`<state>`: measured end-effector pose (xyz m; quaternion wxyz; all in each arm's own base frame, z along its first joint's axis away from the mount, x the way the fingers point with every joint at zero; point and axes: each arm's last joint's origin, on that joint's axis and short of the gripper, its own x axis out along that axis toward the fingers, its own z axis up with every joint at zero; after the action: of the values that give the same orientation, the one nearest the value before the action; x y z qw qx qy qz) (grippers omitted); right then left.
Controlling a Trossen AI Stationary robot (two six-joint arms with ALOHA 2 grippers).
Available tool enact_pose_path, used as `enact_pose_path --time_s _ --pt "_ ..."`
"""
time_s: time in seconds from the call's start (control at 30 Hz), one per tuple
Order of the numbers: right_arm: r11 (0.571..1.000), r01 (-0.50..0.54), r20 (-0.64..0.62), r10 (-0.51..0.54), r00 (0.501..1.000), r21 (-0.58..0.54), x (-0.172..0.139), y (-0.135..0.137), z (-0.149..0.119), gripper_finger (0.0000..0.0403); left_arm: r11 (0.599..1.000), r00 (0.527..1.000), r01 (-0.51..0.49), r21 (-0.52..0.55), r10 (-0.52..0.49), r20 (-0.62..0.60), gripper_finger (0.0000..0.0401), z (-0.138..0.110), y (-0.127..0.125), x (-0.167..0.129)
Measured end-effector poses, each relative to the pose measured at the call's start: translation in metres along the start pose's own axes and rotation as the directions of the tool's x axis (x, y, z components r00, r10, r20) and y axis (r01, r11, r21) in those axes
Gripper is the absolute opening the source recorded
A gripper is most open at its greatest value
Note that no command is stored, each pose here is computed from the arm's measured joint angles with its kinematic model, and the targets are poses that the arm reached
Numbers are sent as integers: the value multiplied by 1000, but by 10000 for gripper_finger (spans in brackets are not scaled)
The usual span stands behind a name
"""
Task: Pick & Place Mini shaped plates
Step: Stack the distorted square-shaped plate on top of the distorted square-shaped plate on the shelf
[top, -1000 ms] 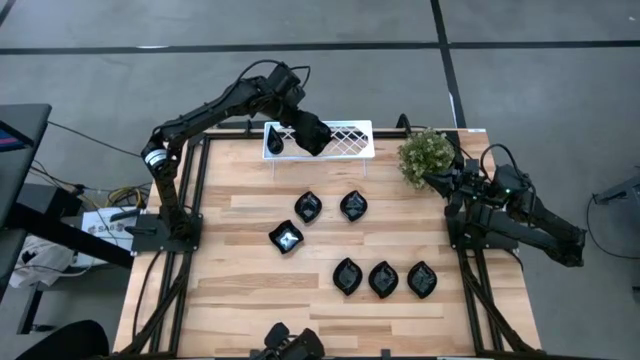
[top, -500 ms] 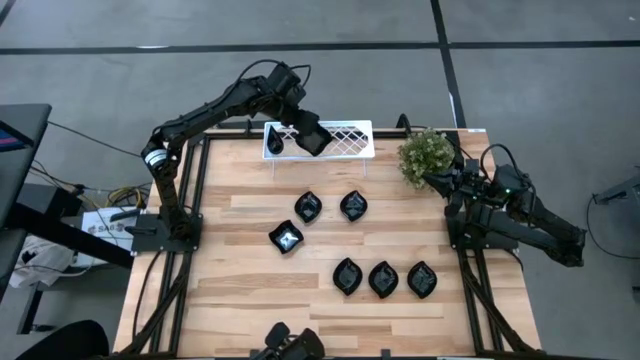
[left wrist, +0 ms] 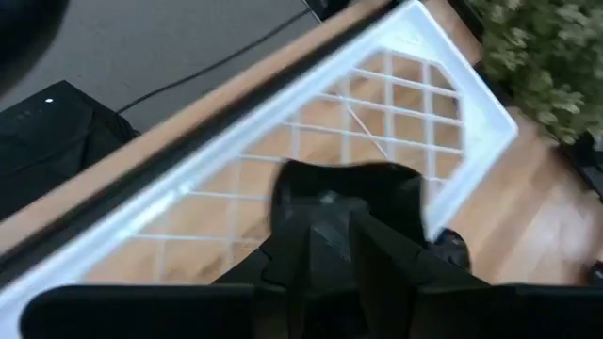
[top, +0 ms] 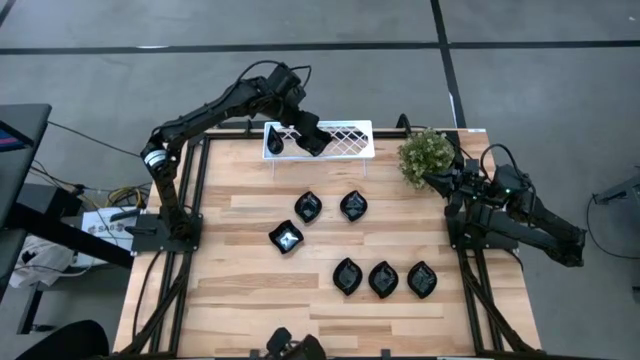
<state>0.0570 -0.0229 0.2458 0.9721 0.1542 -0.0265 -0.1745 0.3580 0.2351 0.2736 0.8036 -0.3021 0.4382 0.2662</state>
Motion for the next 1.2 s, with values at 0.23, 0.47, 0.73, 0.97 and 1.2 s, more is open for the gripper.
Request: enact_pose_path --time_s 0.23,0.47,0.73,0.97,1.2 --pt "1000 0 0 0 1000 0 0 0 0 6 997 998 50 66 -48 -39 79 -18 -43 -6" --pt "1000 -1 -1 1 1000 0 0 0 0 6 985 992 115 126 -107 -72 79 -46 -99 -10" --pt "1000 -1 -2 1 1000 0 0 0 0 6 971 997 69 230 -58 -55 79 -87 -154 -10" --pt "1000 -1 -2 1 1000 0 0 0 0 6 978 994 40 206 -19 -104 79 -121 -172 2" --pt "1000 -1 -3 1 1000 0 0 0 0 6 988 982 -8 157 38 -185 79 -153 -170 21"
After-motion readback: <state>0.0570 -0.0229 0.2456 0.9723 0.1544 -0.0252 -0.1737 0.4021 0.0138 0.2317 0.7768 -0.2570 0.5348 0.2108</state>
